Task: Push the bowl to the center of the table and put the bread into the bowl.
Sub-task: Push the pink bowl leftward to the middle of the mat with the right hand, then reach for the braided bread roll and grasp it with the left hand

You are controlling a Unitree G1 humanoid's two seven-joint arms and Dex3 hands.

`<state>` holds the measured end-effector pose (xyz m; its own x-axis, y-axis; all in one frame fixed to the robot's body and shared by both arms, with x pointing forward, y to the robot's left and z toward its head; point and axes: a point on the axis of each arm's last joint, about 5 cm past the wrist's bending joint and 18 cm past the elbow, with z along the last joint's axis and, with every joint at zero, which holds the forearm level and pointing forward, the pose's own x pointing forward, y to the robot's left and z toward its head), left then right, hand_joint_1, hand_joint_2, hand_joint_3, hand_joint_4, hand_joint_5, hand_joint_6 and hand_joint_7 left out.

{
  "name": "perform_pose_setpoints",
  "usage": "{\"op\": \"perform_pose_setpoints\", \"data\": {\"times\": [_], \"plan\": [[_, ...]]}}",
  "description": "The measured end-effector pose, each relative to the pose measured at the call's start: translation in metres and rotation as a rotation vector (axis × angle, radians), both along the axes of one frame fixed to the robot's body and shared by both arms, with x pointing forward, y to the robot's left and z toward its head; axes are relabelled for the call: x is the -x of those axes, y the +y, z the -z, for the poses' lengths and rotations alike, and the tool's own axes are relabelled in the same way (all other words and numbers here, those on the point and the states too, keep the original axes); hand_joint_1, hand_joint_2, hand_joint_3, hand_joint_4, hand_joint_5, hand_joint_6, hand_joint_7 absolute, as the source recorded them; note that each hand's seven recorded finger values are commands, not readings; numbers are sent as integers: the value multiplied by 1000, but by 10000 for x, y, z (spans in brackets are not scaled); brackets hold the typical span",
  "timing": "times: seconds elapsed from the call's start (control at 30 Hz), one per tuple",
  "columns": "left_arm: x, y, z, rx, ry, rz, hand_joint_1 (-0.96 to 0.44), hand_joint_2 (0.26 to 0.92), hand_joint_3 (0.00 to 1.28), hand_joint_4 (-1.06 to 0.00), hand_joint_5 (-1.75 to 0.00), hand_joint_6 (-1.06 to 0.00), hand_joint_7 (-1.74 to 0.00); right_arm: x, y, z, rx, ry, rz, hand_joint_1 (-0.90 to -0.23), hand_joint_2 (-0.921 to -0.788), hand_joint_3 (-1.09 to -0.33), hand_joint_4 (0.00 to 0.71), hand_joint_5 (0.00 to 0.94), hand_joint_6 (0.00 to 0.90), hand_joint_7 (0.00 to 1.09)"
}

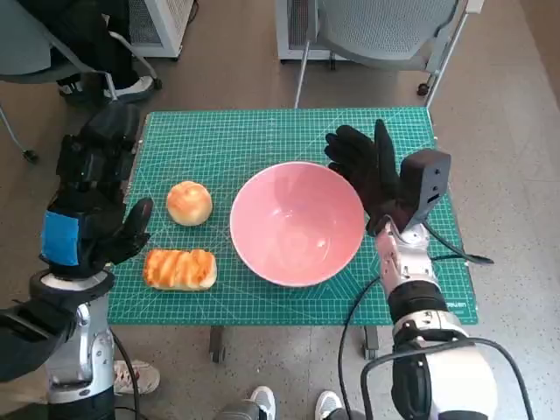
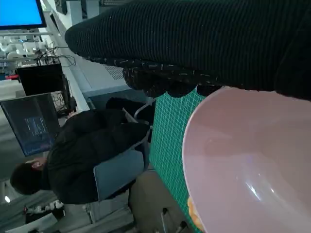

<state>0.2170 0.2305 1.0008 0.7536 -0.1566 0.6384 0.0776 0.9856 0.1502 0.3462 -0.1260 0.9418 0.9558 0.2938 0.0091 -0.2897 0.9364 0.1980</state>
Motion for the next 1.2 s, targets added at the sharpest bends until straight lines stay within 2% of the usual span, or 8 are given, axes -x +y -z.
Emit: {"op": "perform_pose_setpoints", "data": {"times": [0.13, 0.3, 0.53, 0.73, 1.03, 1.2], "plan": [[-4, 3, 7, 1, 2, -1, -622, 921, 470, -41, -170, 1, -549, -18, -29, -43, 6, -20, 1, -599, -921, -852, 332, 1, 411, 7], [-15, 11, 30, 5, 14, -4, -621, 921, 472, -42, -166, 1, -552, -66, -101, -184, 19, -107, 16, -599, -921, -863, 337, 5, 417, 11], [-45, -2, 14, 5, 10, 0, -619, 921, 478, -41, -160, 1, -536, -99, -237, -365, 11, -277, 0, -630, -921, -811, 355, 10, 431, 18], [-87, -30, -36, 2, -6, 13, -620, 921, 486, -32, -153, 1, -519, -112, -330, -542, -16, -458, -39, -664, -921, -777, 353, 5, 432, 18], [-160, -63, -79, -5, -13, 36, -614, 921, 503, -23, -154, 1, -498, -82, -433, -806, -39, -778, -151, -680, -921, -765, 321, 0, 402, 4], [-170, -80, -90, -9, -16, 45, -614, 921, 506, -22, -157, 1, -496, -68, -457, -879, -33, -865, -190, -680, -921, -767, 315, 0, 393, 1]]}}
